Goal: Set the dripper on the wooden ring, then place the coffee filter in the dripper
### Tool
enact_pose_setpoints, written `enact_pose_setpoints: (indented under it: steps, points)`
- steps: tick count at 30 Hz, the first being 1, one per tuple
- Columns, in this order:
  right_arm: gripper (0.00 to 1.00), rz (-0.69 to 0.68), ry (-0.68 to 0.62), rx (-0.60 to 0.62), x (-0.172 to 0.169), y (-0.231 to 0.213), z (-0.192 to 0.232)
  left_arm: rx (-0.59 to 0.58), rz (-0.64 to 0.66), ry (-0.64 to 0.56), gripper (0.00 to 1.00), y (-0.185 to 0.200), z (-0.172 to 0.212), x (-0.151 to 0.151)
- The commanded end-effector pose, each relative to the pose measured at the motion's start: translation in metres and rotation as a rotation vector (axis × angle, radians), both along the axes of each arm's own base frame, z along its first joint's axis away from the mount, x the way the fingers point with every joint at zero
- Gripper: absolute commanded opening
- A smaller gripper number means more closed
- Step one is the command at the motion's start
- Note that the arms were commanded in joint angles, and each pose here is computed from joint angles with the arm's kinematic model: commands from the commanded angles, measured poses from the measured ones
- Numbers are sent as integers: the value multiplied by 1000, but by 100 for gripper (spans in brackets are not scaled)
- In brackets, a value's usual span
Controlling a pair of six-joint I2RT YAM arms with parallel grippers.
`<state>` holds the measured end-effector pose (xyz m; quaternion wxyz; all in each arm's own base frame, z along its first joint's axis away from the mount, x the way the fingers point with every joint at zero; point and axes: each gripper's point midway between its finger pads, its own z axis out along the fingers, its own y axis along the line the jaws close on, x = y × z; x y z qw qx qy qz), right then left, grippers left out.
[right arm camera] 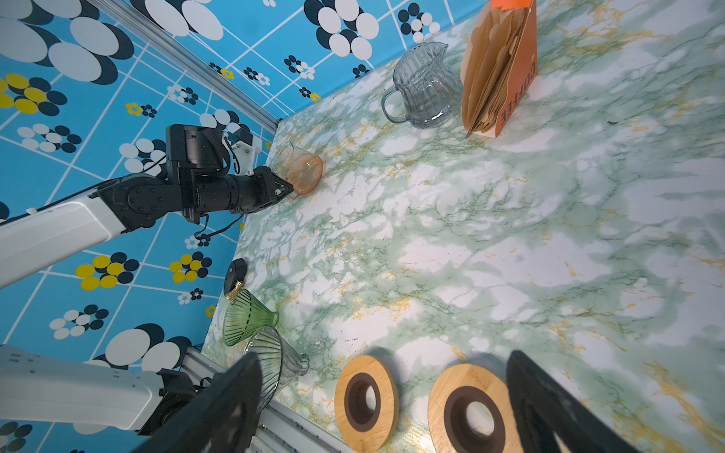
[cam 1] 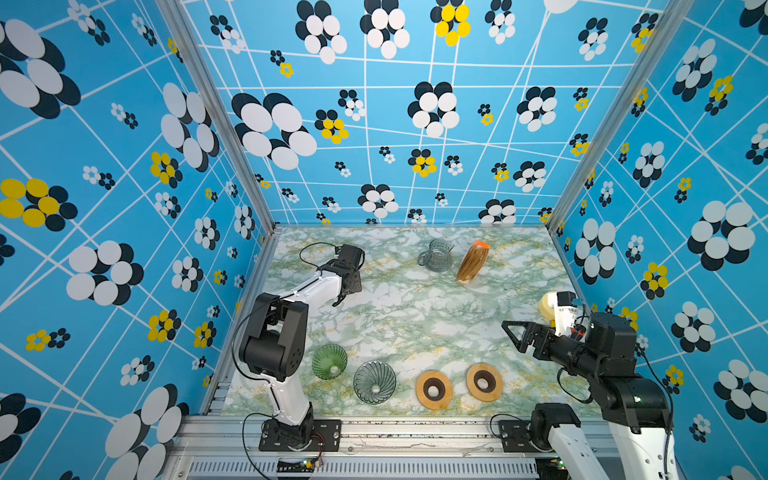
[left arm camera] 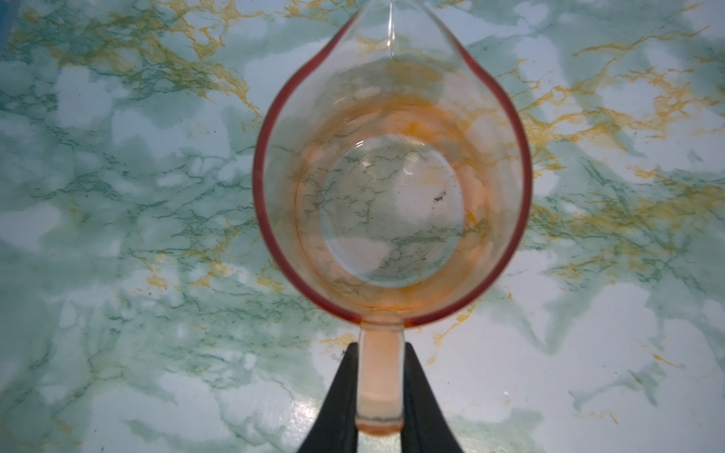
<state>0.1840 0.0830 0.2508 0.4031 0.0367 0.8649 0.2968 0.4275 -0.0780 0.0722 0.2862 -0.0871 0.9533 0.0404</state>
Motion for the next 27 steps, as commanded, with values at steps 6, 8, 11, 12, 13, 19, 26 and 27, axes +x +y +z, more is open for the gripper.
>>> enact_pose_setpoints:
  steps: [6,8,11,12,13,19,26,27]
  points:
    - [99,-21,59,-32,-3,-5,-4,32,-80,-51,16,-17,20,-15]
    - [99,-25,48,-44,-4,-7,-1,33,-106,-58,15,-25,22,-20]
    - [99,-30,33,-59,-7,-9,5,34,-134,-65,15,-35,25,-29]
    - [99,-29,29,-62,-8,-9,7,32,-145,-67,15,-39,25,-32]
    - [100,-30,25,-64,-9,-9,8,32,-150,-72,15,-42,26,-35]
    - [99,-26,13,-61,-6,-8,10,-6,-195,-73,15,-67,26,-56]
    - [99,-29,20,-58,-5,-9,5,-43,-238,-68,15,-97,27,-75]
    - [99,-29,19,-56,-4,-8,5,-44,-245,-65,15,-101,26,-78]
